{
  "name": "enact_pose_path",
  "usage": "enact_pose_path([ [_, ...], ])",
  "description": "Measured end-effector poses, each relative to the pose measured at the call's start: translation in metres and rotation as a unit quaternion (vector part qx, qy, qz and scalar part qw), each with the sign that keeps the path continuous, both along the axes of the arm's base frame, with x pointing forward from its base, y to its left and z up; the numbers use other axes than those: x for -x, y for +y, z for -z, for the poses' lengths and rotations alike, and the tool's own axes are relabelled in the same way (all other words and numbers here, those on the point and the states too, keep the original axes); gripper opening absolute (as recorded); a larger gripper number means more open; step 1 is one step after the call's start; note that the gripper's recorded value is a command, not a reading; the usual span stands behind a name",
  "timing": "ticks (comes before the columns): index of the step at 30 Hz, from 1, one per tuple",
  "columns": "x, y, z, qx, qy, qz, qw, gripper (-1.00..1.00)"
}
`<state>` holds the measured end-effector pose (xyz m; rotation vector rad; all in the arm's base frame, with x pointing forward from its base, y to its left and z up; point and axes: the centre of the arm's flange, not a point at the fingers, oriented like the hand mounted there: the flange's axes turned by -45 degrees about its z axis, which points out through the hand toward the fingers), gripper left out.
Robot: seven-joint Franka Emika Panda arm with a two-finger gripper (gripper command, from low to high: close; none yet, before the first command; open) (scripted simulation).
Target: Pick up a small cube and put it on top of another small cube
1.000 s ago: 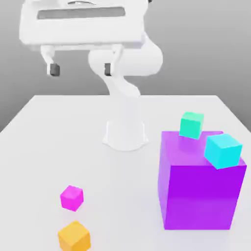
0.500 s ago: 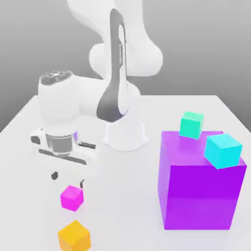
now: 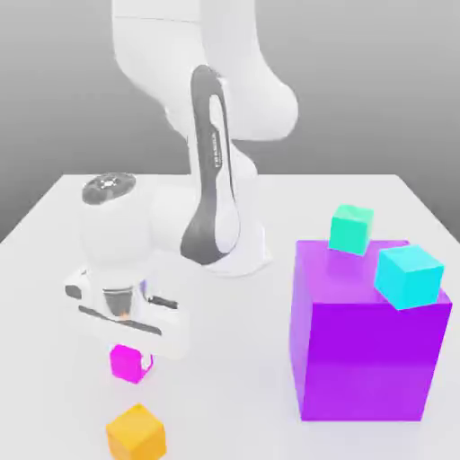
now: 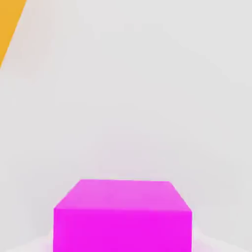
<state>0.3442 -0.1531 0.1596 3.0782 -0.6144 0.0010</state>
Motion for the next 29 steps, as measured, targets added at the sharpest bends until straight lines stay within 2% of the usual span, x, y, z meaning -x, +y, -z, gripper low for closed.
enact_pose_path([
  [3,-0.003,0.005,-0.027,-0.002,0.000,-0.010,1.000,-1.00],
  [6,-0.042,0.051,-0.058,-0.007,-0.002,-0.114,0.993,-1.00],
  [10,-0.085,0.124,-0.106,-0.012,-0.002,-0.260,0.966,-1.00],
  [16,-0.109,0.238,-0.192,-0.013,-0.003,-0.457,0.889,-1.00],
  [21,-0.084,0.343,-0.271,-0.007,0.000,-0.614,0.789,-1.00],
  [25,-0.074,0.366,-0.243,-0.004,0.001,-0.647,0.762,-1.00],
  [26,-0.073,0.367,-0.232,-0.004,0.001,-0.648,0.762,1.00],
  [29,-0.073,0.367,-0.232,-0.004,0.001,-0.648,0.762,1.00],
])
